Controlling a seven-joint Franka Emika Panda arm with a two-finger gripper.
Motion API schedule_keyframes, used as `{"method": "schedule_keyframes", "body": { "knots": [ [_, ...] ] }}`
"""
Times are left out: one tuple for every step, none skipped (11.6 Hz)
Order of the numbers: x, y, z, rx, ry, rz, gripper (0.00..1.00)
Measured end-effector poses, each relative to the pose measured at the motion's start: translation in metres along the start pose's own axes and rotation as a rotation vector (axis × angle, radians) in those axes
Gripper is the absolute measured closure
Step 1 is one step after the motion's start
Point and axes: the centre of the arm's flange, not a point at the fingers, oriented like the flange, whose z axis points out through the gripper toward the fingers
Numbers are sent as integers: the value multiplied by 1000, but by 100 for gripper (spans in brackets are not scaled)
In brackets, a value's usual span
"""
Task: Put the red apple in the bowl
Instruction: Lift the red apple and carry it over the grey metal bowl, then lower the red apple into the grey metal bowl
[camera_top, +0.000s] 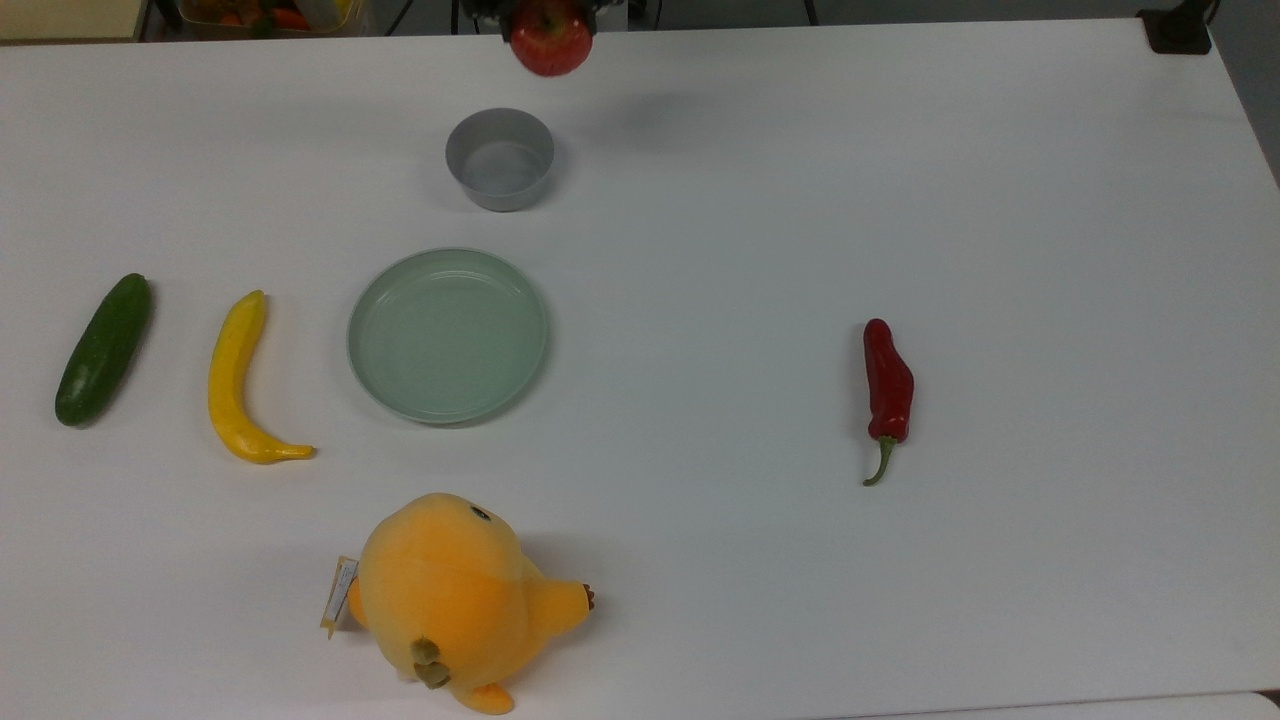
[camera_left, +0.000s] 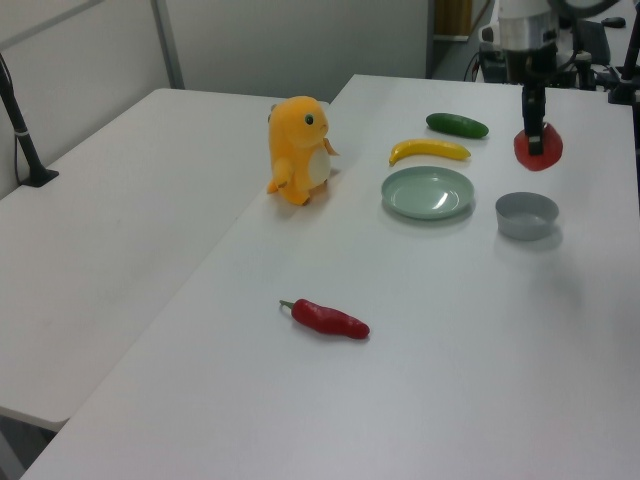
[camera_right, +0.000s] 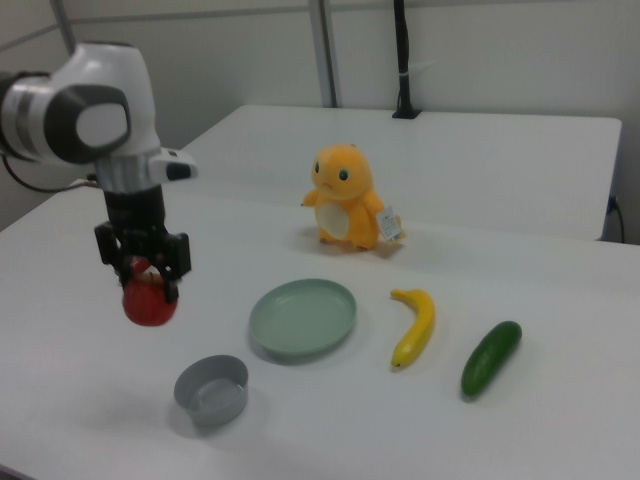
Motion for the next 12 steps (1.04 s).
{"method": "schedule_keyframes", "body": {
  "knots": [
    [3,8,15,-8,15,4,22],
    [4,15,30,-26,25,9,22],
    [4,21,44,-43,32,13,22],
    [4,26,54,-55,36,16,22],
    [3,33,63,-64,45,22,22],
    [3,38,69,-73,55,26,22],
    [3,43,77,-86,71,27,22],
    [3,47,84,-94,85,28,22],
    [2,50,94,-101,97,29,22],
    [1,51,103,-110,104,24,22],
    [1,51,113,-120,113,15,22],
    [0,51,120,-124,121,9,22]
  ]
}}
